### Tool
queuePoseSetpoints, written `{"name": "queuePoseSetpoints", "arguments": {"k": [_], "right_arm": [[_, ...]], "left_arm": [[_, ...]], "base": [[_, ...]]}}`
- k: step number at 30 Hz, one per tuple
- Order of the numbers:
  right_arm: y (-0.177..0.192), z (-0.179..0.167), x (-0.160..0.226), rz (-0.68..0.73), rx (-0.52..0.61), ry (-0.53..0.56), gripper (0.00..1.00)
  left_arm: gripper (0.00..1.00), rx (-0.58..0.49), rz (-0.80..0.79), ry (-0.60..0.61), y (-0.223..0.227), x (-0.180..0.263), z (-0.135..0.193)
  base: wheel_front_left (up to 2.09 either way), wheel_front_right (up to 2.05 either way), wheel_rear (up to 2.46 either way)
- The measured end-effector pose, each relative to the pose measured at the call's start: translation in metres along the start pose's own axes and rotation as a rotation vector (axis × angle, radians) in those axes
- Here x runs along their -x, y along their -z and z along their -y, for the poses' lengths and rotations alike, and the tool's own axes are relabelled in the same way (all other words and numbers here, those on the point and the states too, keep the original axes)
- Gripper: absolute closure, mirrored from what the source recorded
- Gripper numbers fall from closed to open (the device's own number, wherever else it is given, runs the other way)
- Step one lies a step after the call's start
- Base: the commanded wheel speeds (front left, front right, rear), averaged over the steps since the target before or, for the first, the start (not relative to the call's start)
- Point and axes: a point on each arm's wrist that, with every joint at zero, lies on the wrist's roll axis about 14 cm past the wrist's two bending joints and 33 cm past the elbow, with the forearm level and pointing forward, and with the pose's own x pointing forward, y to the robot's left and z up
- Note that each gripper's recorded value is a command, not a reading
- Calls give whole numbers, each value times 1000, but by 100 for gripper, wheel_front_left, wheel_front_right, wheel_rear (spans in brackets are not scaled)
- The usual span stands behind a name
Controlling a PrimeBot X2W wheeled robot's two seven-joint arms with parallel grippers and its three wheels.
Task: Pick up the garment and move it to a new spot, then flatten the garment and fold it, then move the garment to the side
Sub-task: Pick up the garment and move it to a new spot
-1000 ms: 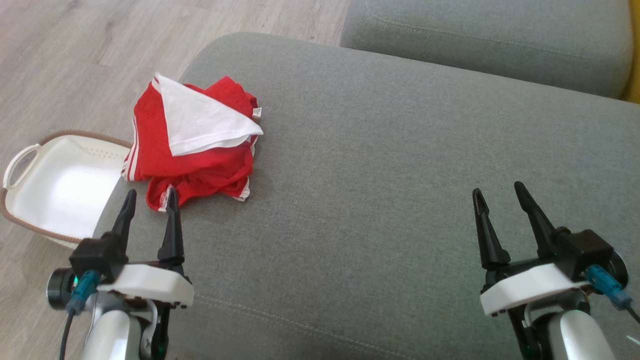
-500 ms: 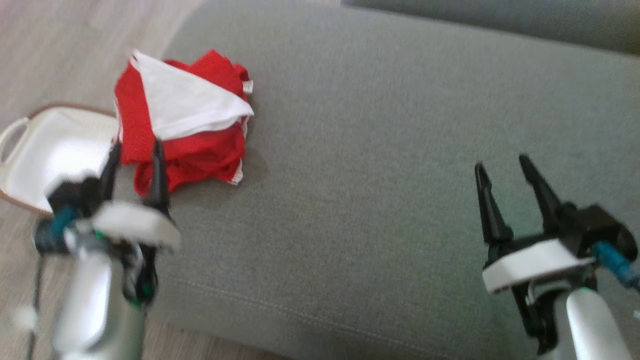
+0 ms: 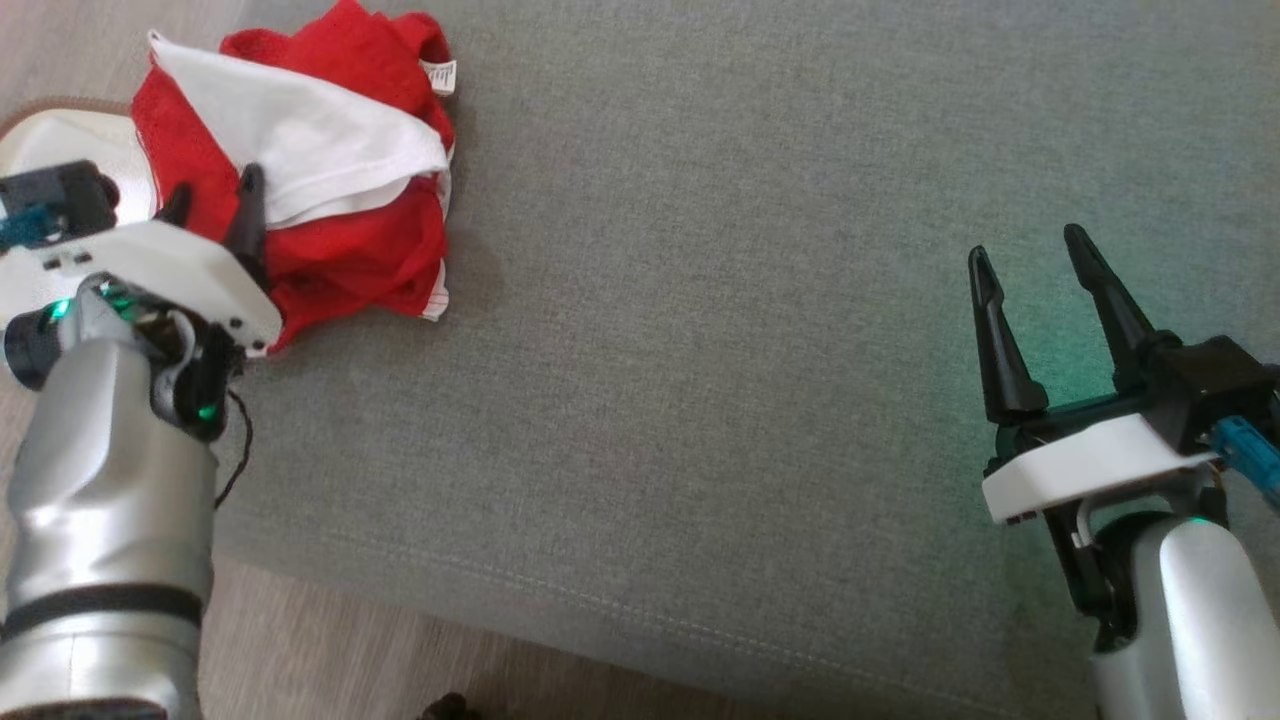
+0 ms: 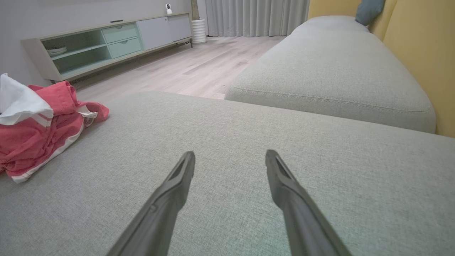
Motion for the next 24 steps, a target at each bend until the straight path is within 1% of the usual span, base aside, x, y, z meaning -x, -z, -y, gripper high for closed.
{"name": "queuePoseSetpoints", "arguments": {"k": [1,2,3,4,7,13,18,19,24], "right_arm": [[1,0,-1,-3,-2,-1,0],[2,0,-1,-6,-3,-1,0],[3,0,-1,-11,-4,-2,0],[4,-1,-2,-14,-4,-3,0],[3,-1,-2,-11,-6,-6,0],[-7,0,-1,11,-6,3,0],[-22,-2,4,48,7,6,0],[-22,-2,4,48,7,6,0],[-43,-5,14,105,13,10,0]], "left_arm": [[0,12,-13,-2,1,-2,0],[3,10,-25,-1,3,-4,0],[58,14,-39,-2,4,-5,-1],[100,18,-48,-1,5,-5,0],[100,6,-47,7,2,-7,2],[100,-54,90,8,-27,0,-8],[100,-131,309,-8,-83,16,-13],[100,-131,309,-8,-83,16,-13],[100,-198,549,3,-153,47,-2]], "base": [[0,0,0],[0,0,0],[0,0,0],[0,0,0],[0,0,0],[0,0,0],[0,0,0],[0,0,0],[0,0,0]]}}
